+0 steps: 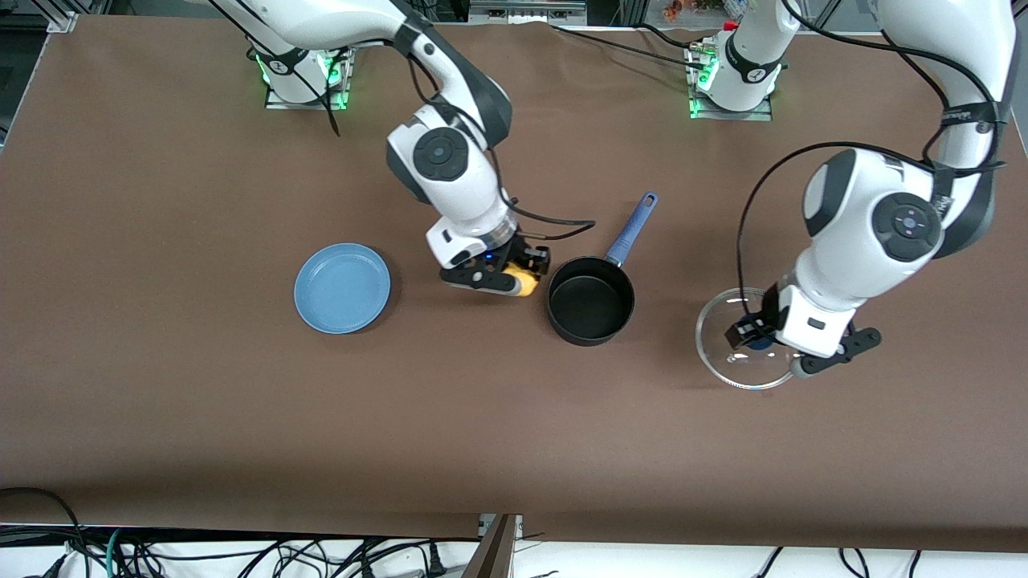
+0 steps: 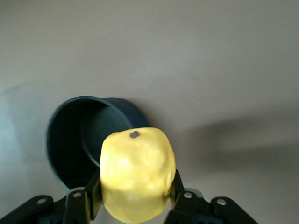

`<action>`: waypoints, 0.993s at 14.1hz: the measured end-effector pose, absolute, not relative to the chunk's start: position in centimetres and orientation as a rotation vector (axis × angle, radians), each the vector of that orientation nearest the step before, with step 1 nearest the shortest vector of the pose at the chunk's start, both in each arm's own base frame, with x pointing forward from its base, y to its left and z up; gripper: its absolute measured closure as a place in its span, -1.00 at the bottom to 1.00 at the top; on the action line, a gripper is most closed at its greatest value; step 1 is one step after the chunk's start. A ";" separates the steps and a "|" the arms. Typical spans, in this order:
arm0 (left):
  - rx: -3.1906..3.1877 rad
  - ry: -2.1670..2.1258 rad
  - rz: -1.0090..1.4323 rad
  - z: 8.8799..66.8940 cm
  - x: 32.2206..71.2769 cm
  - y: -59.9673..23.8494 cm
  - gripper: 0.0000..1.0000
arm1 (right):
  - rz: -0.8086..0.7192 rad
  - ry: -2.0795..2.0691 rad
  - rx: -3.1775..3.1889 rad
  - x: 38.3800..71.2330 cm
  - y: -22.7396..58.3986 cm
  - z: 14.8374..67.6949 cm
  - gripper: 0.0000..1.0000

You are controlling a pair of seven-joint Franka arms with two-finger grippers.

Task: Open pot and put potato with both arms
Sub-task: 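Lift the lid off the pot while the right gripper carries the potato over, then lower the potato into the pot and open the right gripper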

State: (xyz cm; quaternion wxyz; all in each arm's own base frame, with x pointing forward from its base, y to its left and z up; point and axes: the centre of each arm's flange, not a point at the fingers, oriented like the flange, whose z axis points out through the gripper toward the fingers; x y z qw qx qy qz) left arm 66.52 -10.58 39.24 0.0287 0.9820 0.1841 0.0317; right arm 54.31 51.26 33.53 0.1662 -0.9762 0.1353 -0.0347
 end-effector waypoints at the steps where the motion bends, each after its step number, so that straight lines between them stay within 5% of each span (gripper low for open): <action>1: 3.039 0.541 0.092 38.9 66.6 -9.3 -0.22 | -0.111 0.405 -2.731 54.1 52.1 33.0 -0.19; 14: 3.052 0.379 0.085 28.3 63.3 0.1 -0.22 | -0.194 0.500 -2.478 53.7 58.1 26.9 -0.19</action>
